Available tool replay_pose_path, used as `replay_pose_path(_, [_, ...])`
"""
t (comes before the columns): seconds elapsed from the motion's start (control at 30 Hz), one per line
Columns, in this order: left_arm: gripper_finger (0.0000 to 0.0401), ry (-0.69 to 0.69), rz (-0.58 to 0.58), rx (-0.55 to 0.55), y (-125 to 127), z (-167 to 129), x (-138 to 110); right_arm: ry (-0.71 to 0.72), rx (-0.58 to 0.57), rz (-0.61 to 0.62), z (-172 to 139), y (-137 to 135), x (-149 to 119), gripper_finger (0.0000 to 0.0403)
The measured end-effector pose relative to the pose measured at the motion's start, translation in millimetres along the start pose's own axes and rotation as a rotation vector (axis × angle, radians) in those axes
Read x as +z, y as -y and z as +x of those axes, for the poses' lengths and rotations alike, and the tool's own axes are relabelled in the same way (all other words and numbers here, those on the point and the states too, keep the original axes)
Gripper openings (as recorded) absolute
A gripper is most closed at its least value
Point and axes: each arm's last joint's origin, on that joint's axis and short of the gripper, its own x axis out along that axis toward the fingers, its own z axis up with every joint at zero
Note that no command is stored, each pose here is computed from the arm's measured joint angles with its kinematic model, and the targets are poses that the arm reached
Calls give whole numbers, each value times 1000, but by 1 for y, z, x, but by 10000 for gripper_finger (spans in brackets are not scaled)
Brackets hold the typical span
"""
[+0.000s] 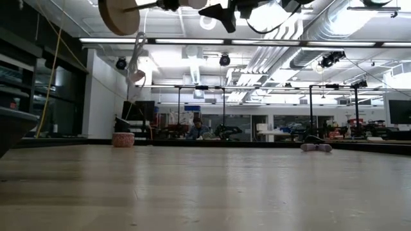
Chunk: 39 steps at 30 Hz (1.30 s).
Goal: Screw lightbulb
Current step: Remove the white lightbulb from the brown lamp
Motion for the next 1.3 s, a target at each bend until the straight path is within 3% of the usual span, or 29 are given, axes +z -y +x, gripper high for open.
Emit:
replay_pose_path(0.8, [117, -16, -21, -5, 5, 9, -4, 7, 9, -7, 0, -1, 0, 357])
replay_pose_path(1.3, [117, -16, -36, -24, 6, 9, -4, 7, 8, -5, 0, 0, 0, 234])
